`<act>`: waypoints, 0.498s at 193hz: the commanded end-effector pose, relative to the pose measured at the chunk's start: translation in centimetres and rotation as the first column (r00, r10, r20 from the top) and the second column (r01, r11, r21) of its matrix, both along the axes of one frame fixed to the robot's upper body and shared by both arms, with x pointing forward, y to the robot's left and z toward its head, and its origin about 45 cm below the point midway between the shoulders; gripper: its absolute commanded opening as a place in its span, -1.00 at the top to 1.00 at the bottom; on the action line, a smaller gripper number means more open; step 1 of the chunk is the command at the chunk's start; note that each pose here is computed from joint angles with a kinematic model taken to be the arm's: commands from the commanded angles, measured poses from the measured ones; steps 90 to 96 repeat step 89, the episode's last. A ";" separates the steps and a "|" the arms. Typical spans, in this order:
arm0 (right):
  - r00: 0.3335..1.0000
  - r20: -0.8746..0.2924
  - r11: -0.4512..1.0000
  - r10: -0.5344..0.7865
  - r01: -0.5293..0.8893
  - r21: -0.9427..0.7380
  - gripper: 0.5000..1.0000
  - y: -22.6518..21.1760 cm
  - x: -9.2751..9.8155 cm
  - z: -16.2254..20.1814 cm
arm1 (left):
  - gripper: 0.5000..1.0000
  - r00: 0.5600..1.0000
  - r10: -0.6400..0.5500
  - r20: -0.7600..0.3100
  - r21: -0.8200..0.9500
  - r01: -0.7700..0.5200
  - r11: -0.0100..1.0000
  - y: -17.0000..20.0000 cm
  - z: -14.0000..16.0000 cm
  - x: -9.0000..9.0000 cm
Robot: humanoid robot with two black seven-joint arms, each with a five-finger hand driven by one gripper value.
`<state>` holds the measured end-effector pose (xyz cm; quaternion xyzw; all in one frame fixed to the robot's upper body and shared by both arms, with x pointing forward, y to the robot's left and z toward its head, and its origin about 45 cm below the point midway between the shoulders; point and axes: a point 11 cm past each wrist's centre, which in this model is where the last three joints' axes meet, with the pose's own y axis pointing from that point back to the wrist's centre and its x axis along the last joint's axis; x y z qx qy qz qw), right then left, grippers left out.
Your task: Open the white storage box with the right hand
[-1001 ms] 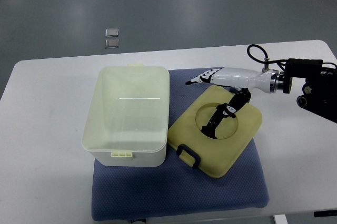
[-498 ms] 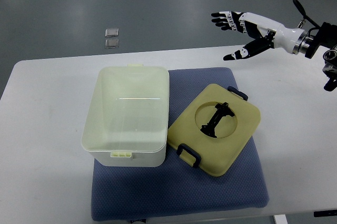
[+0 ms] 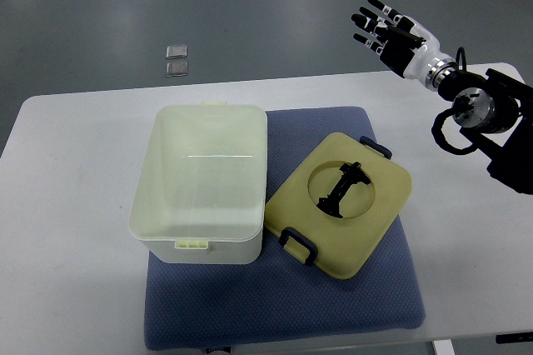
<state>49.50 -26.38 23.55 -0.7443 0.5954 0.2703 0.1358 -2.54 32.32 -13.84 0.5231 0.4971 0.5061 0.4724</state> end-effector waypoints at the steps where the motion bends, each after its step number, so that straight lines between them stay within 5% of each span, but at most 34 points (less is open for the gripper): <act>1: 0.999 -0.027 0.995 -0.039 0.042 0.093 -0.71 0.7 0.1 -0.7 | -1.00 1.000 0.000 0.000 -0.006 0.000 1.000 -0.2 0.0 0.1; 96: 0.999 -0.045 0.991 0.020 -0.014 0.130 -0.71 2.0 -1.4 -3.4 | -1.00 1.000 -0.007 0.001 -0.012 0.007 1.000 -0.3 0.0 0.1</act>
